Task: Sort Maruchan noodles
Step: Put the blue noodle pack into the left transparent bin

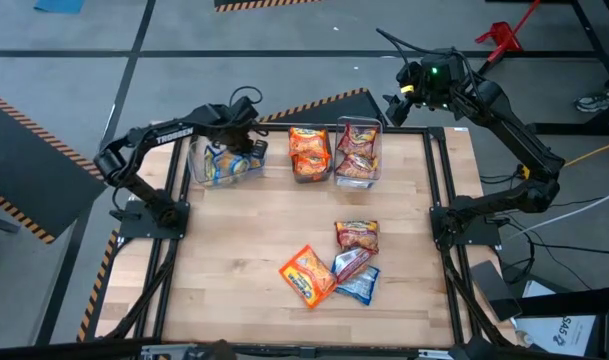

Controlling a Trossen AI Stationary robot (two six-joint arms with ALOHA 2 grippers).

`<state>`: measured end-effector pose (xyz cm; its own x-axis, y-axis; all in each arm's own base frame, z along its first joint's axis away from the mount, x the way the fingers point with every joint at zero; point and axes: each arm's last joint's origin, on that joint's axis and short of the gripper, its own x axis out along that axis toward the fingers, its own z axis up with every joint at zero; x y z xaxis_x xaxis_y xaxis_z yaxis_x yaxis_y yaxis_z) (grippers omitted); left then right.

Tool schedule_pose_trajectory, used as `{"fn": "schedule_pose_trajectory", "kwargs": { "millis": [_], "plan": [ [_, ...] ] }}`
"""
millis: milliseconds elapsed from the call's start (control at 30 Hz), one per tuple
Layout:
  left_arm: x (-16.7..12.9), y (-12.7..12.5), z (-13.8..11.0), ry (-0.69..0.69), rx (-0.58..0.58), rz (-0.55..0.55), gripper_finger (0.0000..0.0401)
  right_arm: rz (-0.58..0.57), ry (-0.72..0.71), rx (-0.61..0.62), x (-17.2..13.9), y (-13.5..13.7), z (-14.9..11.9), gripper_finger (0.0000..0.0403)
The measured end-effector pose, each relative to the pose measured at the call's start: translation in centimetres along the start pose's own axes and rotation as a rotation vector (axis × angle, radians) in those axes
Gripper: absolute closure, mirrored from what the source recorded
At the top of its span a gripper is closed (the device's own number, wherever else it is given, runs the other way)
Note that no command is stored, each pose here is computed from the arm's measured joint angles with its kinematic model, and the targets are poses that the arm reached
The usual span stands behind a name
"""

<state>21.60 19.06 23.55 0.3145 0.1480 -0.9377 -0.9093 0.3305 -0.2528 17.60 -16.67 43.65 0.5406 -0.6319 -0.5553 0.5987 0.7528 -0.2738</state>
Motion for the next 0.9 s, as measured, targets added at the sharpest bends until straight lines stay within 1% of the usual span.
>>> {"fn": "schedule_pose_trajectory", "kwargs": {
  "millis": [233, 400, 567, 667, 800, 900],
  "plan": [
    [0.2, -1.4, 0.2, -0.067, 0.062, -0.052, 0.0401, 0.0, 0.0, 0.0, 0.0, 0.0, 0.0, 0.0125],
    [0.2, -2.0, 0.3, -0.131, 0.116, -0.025, 0.0395, 0.0, 0.0, 0.0, 0.0, 0.0, 0.0, 0.0125],
    [0.1, -2.5, 0.7, -0.186, 0.219, -0.059, 0.0356, 0.002, -0.001, -0.001, 0.0, 0.0, 0.0, 0.0125],
    [0.0, -2.3, 1.3, -0.237, 0.264, -0.056, 0.0327, 0.002, 0.0, 0.0, 0.0, 0.0, 0.0, 0.0125],
    [-0.2, -0.8, 2.2, -0.256, 0.212, -0.024, 0.0297, 0.003, 0.0, 0.0, 0.0, 0.0, 0.0, 0.0125],
    [-0.2, 0.2, 2.3, -0.232, 0.177, 0.037, 0.0289, 0.003, 0.001, -0.001, 0.0, 0.0, 0.0, 0.0125]
  ]
}}
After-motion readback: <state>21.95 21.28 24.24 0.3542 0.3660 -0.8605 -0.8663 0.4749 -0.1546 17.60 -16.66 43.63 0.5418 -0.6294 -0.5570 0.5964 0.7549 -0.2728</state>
